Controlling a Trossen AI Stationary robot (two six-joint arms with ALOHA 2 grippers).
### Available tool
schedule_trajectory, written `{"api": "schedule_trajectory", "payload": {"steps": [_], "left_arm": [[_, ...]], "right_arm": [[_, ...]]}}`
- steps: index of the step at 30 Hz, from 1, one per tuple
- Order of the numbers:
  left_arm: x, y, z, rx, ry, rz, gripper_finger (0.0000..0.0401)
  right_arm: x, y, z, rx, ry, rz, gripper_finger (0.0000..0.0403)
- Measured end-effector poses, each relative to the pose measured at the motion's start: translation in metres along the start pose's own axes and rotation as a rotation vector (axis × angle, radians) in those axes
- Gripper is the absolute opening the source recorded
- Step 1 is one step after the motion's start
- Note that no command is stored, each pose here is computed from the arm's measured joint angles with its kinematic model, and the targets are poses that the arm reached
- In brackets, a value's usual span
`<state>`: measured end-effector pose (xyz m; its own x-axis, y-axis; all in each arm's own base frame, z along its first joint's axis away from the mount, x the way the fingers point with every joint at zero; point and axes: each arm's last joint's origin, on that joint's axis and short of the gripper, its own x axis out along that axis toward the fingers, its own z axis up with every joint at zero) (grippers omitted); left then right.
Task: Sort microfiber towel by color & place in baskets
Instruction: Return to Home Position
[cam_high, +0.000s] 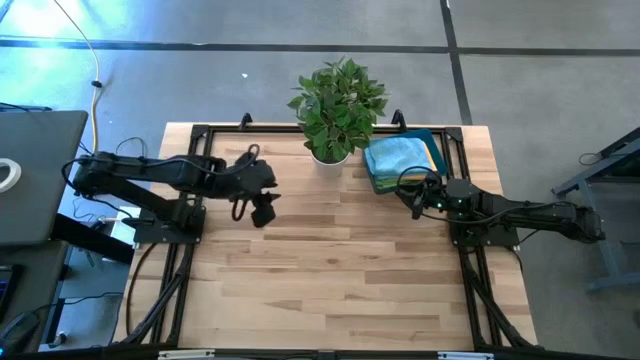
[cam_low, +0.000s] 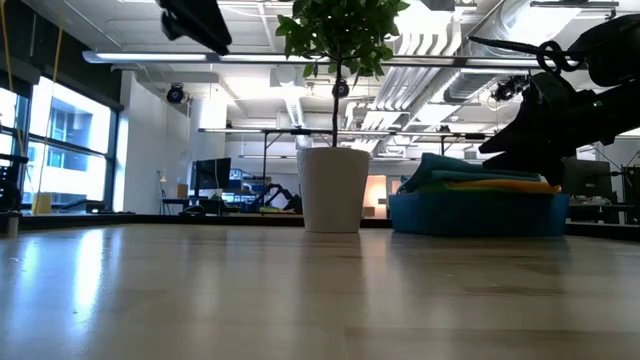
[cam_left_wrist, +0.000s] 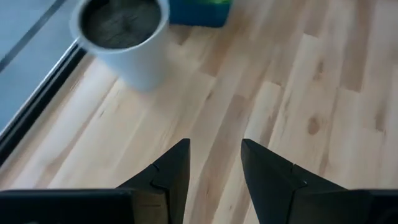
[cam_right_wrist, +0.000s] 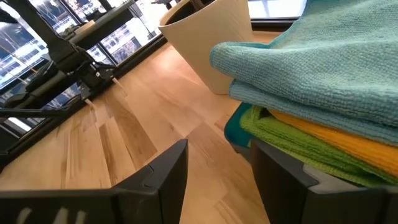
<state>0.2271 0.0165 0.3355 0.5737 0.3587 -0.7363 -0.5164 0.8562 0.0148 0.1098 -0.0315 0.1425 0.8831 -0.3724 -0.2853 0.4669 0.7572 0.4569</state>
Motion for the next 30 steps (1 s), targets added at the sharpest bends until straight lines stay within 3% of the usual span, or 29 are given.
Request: {"api": "schedule_trajectory", "payload": {"steps": [8,12,15,24,30], "left_arm": [[0.037,0.006,-0.001,0.211,-0.090,-0.283,0.0133],[0.050,0.009,-0.016,0.262,-0.045,-0.328,0.0133],[0.050,0.021,-0.037,0.252,-0.019,-0.333,0.0133],[0.031,0.053,-0.113,0.162,-0.236,-0.362,0.0133],[0.025,0.069,-0.144,0.056,-0.439,-0.319,0.0133]], "right_arm": [[0.000,0.000,0.000,-0.001,0.003,0.002,0.0165],[0.000,0.000,0.000,-0.001,0.003,0.001,0.0165],[0.000,0.000,0.000,-0.001,0.003,0.001,0.0165],[0.000,0.000,0.000,-0.001,0.006,-0.001,0.0165],[0.000,0.000,0.000,-0.001,0.006,-0.001,0.0165]]}}
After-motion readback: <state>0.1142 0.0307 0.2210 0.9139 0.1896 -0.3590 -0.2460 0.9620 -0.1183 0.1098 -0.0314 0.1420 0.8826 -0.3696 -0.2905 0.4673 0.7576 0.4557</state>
